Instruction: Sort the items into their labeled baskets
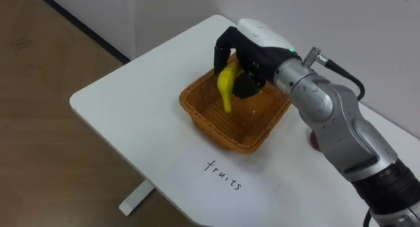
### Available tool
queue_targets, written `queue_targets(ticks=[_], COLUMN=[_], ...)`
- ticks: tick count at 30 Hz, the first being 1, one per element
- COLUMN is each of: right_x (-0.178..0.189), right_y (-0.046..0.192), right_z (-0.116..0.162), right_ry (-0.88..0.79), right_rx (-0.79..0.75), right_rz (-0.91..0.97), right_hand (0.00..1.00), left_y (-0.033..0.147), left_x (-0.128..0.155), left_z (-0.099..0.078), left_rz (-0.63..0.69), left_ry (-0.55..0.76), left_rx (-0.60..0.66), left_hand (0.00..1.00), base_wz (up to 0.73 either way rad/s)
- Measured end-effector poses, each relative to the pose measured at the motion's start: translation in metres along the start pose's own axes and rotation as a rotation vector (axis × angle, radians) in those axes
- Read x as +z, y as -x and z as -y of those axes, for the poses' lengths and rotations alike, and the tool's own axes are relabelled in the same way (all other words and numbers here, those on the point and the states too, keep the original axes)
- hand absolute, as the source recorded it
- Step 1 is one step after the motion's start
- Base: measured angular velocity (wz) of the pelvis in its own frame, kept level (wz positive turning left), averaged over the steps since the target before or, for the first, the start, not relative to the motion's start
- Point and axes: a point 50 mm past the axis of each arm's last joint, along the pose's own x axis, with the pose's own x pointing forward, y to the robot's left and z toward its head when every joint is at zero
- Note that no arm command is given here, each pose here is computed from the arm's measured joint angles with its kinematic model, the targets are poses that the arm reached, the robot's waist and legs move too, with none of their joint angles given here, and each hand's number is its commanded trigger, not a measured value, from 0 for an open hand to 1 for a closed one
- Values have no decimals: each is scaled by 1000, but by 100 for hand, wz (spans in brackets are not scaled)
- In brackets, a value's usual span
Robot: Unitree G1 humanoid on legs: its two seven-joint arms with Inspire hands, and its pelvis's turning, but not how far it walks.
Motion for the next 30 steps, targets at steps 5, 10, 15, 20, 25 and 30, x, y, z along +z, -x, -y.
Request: queue_targets(ticks=[5,10,15,20,25,30], right_x=[-1,-2,-2,-5,-7,-13], right_y=[0,0,0,1,2,5], right_z=[1,2,3,5,7,10], right_ry=[-11,-8,-6,11,46,80], right_rx=[-32,-59,-68,-69,-77,-71], right_rz=[-1,-6,-7,-17,-28,-48], right_hand=[0,0,0,0,0,0], left_y=[0,0,1,1,1,0], left_x=[6,6,1,1,-4,-4], left_z=[-1,-1,-3,-2,1,2], left_rz=[25,23,15,17,-5,-19], left_ry=[-2,-2,0,13,16,-27], left_rx=[-1,1,4,1,-8,-6], left_hand=[0,0,0,0,0,0], base_wz=[0,0,-2,-2,0,4])
